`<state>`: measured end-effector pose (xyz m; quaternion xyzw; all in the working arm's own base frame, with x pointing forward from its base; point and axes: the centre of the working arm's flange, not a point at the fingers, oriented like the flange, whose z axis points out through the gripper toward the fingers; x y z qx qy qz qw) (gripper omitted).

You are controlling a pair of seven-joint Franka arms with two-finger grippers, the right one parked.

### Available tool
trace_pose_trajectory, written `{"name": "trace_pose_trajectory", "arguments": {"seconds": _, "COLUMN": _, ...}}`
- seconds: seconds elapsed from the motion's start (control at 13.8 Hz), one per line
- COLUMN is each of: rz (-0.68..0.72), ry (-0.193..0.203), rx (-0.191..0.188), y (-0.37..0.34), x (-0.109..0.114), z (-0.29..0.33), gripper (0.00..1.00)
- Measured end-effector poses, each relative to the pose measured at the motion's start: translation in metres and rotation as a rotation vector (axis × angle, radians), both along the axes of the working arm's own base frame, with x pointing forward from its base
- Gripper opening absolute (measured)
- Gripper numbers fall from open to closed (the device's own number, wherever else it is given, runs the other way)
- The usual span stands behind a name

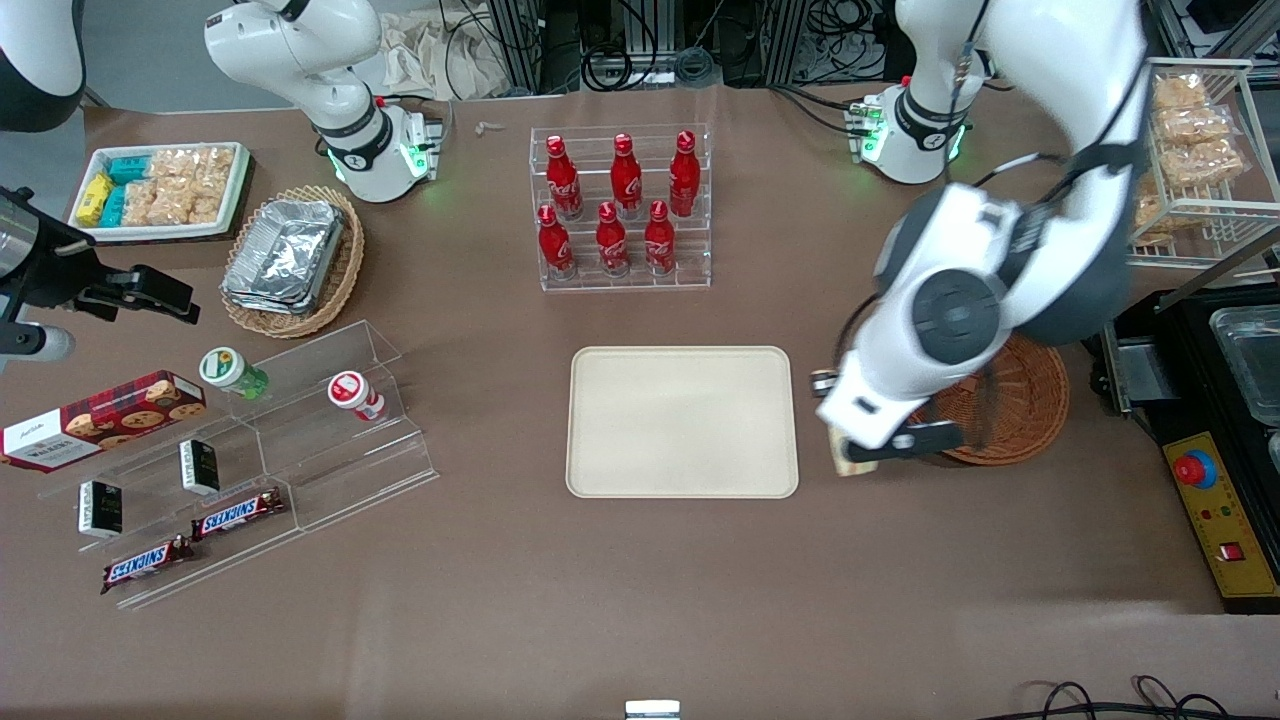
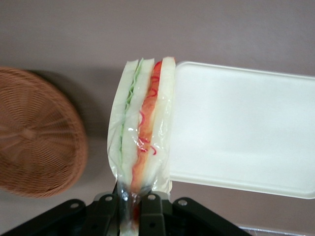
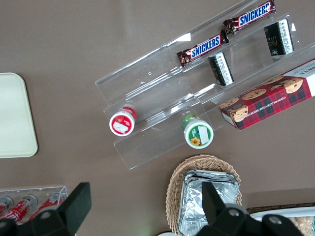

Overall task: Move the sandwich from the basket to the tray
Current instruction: 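Lift the sandwich with the left gripper and carry it over the cream tray, then lower the sandwich onto the tray and open the left gripper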

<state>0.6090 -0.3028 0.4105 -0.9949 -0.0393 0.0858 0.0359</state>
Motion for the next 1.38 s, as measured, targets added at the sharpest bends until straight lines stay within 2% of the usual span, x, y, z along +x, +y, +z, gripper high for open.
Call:
{"name": "trace_pose_trajectory", "arguments": {"seconds": 0.36, "rz": -0.074, "ry": 0.047, "rx": 0.003, "y": -0.051, "x": -0.012, "z": -0.076, "gripper": 0.15}}
{"name": "trace_pose_trajectory", "arguments": {"seconds": 0.73, "rz": -0.132, "ry": 0.121, "rx": 0.012, "y": -0.052, "x": -0.011, "z": -0.146, "gripper": 0.15}}
{"name": "trace_pose_trajectory", "arguments": {"seconds": 1.02, "rz": -0.135, "ry": 0.133, "rx": 0.009, "y": -0.053, "x": -0.011, "z": -0.176, "gripper": 0.15}}
{"name": "trace_pose_trajectory", "arguments": {"seconds": 1.16, "rz": -0.134, "ry": 0.130, "rx": 0.008, "y": -0.053, "x": -0.010, "z": -0.175, "gripper": 0.30}}
{"name": "trace_pose_trajectory", "arguments": {"seconds": 1.38, "rz": -0.122, "ry": 0.117, "rx": 0.011, "y": -0.050, "x": -0.005, "z": -0.160, "gripper": 0.60}}
